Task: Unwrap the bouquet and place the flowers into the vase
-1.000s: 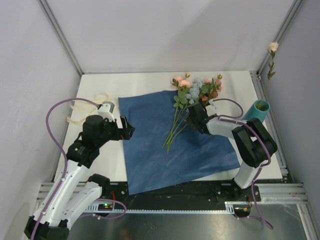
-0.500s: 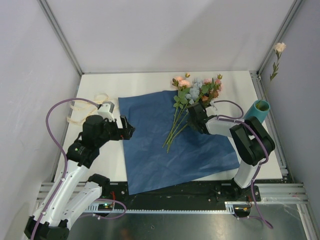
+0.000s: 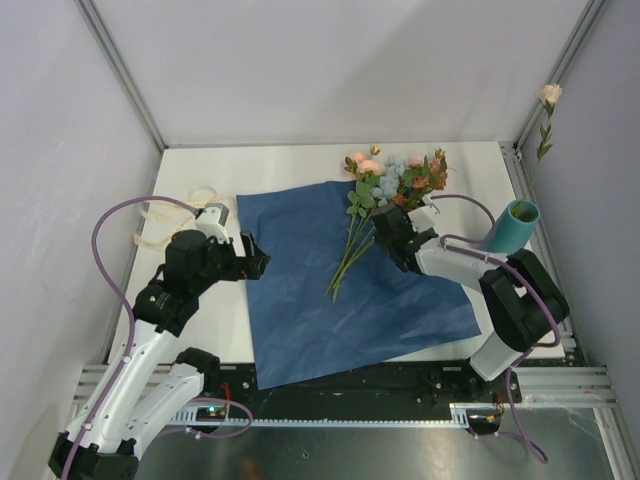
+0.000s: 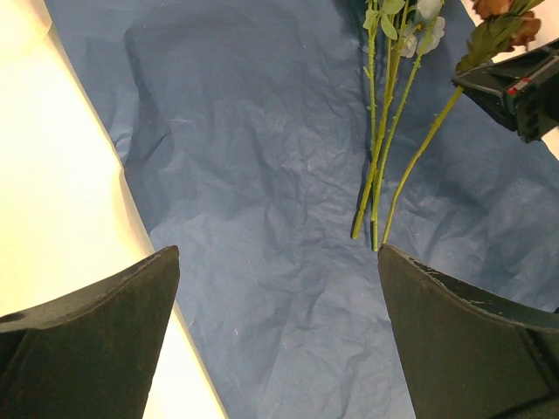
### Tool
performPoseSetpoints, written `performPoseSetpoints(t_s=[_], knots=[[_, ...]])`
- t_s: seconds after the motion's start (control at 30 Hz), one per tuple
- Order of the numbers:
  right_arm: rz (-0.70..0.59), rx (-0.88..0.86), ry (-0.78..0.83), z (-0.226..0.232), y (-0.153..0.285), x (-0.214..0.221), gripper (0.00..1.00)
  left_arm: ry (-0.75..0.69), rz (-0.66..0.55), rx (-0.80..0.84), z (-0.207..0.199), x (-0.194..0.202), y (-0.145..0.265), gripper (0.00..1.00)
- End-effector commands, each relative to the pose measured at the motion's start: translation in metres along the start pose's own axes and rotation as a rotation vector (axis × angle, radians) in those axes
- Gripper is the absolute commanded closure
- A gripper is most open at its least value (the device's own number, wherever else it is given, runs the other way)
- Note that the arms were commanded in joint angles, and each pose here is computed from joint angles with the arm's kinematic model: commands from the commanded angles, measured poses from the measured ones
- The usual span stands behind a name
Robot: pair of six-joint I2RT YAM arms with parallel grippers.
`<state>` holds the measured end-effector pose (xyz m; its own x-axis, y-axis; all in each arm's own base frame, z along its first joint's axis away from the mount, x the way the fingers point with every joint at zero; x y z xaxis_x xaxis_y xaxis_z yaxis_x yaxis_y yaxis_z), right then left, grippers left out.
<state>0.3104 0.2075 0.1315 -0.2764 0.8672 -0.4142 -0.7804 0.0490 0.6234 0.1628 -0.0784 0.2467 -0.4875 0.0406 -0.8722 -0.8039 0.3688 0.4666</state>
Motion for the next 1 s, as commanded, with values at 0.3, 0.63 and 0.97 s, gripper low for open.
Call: performPoseSetpoints(t_s=[0.3,0.63,0.97], knots=[[-0.295,-0.181,0.125,0.036,0.077,-0.046,1.00,-0.016,-0.016,0.008,0.001,-0.001,0.001,0.00],[-0.440,-0.532,0.311,0.078,0.171,-0.112,1.00,-0.016,-0.009,0.006,0.001,0.000,0.000,0.00],[-0.856,-0.698,0.639,0.082,0.227,-0.203,1.00,-0.016,-0.006,0.000,0.002,0.000,-0.001,0.00]])
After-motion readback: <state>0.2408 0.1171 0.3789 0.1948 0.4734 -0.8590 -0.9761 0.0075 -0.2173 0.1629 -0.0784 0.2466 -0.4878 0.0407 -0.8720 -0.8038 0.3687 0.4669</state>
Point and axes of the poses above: each gripper's point midway between its finger pads, its own y axis back along the fingers, its own z axis along the line the jaws close on, x = y × z, the point moved 9 cm from there along y, back along the fingers, and after that the axes turned 12 degrees about -y, right-handed, at the moved point
